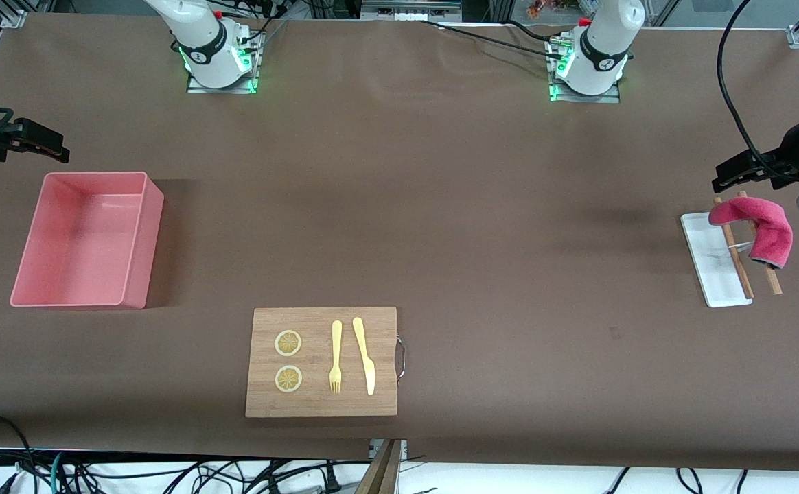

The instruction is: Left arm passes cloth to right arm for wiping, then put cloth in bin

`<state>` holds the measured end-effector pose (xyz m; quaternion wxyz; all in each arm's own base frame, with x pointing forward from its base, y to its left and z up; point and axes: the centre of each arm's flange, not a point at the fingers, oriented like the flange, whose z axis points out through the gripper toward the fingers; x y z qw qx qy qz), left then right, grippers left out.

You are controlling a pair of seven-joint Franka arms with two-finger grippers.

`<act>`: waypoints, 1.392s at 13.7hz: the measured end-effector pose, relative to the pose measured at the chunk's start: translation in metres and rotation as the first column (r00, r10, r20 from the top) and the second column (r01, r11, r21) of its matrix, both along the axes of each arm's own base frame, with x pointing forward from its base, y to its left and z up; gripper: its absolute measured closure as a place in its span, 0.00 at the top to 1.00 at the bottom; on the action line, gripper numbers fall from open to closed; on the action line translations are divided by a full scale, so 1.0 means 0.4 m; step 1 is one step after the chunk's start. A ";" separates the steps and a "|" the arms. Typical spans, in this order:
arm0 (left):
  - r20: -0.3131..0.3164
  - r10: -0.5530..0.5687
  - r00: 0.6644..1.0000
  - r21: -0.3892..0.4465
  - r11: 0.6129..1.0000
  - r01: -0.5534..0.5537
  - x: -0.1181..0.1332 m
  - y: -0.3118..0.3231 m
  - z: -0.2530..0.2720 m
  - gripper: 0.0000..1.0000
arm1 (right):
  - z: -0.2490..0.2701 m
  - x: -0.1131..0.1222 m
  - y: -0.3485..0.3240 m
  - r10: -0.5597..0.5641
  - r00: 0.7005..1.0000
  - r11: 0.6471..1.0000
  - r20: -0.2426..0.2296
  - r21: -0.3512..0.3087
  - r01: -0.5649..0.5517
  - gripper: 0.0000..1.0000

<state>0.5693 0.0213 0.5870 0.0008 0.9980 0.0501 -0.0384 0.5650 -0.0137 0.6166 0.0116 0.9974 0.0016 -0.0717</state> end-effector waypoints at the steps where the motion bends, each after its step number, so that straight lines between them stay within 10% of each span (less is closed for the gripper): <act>1: 0.000 0.000 1.000 0.000 1.000 0.000 0.000 0.000 0.000 1.00 | 0.000 0.000 0.000 0.000 1.000 1.000 0.000 0.000 0.000 1.00; 19: -0.014 0.001 1.000 0.002 1.000 -0.001 0.014 0.001 -0.026 1.00 | -0.001 0.000 0.000 0.000 1.000 1.000 -0.001 0.000 0.000 1.00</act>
